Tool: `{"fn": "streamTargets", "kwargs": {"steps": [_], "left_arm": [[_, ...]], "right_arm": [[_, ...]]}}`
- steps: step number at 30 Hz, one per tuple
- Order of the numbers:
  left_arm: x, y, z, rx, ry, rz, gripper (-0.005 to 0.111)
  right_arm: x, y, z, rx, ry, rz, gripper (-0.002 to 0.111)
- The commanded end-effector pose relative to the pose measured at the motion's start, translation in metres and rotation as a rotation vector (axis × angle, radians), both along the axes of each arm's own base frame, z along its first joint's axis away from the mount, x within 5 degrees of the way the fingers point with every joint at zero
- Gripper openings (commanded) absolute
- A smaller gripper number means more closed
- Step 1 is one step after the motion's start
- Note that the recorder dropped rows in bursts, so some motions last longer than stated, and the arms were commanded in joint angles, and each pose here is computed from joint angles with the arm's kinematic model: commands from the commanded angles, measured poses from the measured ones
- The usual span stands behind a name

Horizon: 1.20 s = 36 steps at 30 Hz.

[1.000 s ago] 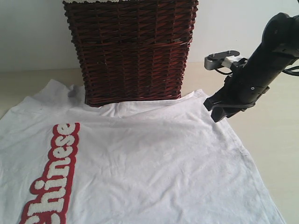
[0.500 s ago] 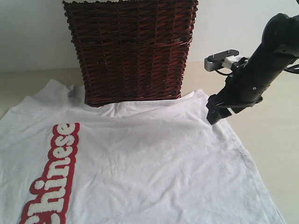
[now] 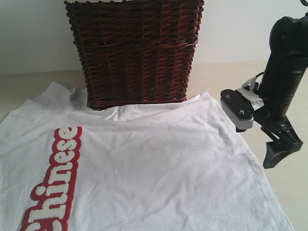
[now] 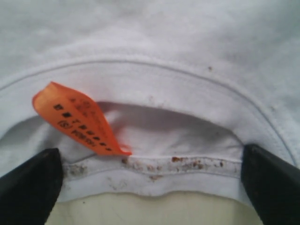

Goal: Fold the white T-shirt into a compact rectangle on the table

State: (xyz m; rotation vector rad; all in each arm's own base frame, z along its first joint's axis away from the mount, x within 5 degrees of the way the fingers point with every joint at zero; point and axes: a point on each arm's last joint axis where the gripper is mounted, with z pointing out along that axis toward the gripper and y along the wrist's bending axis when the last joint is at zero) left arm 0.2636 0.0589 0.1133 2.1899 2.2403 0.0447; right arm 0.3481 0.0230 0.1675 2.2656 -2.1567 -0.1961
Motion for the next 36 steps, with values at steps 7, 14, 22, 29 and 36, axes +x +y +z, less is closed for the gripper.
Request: {"fn": "streamTargets", "kwargs": {"steps": [7, 14, 22, 29, 36], "left_arm": [[0.000, 0.001, -0.009, 0.008, -0.021, -0.001, 0.105], [0.000, 0.001, -0.009, 0.008, -0.021, -0.001, 0.105], [0.000, 0.001, -0.009, 0.008, -0.021, -0.001, 0.105], [0.000, 0.001, -0.009, 0.008, -0.021, -0.001, 0.105], [0.000, 0.001, -0.009, 0.008, -0.021, -0.001, 0.105]], "right_arm": [[0.025, -0.007, -0.041, -0.096, -0.118, -0.119, 0.105], [0.026, -0.005, -0.041, -0.070, -0.132, -0.082, 0.105], [0.016, -0.004, -0.044, -0.062, -0.021, -0.009, 0.105], [0.015, -0.004, -0.057, -0.066, 0.021, -0.029, 0.105], [0.022, -0.003, -0.035, -0.059, -0.033, -0.076, 0.105]]}}
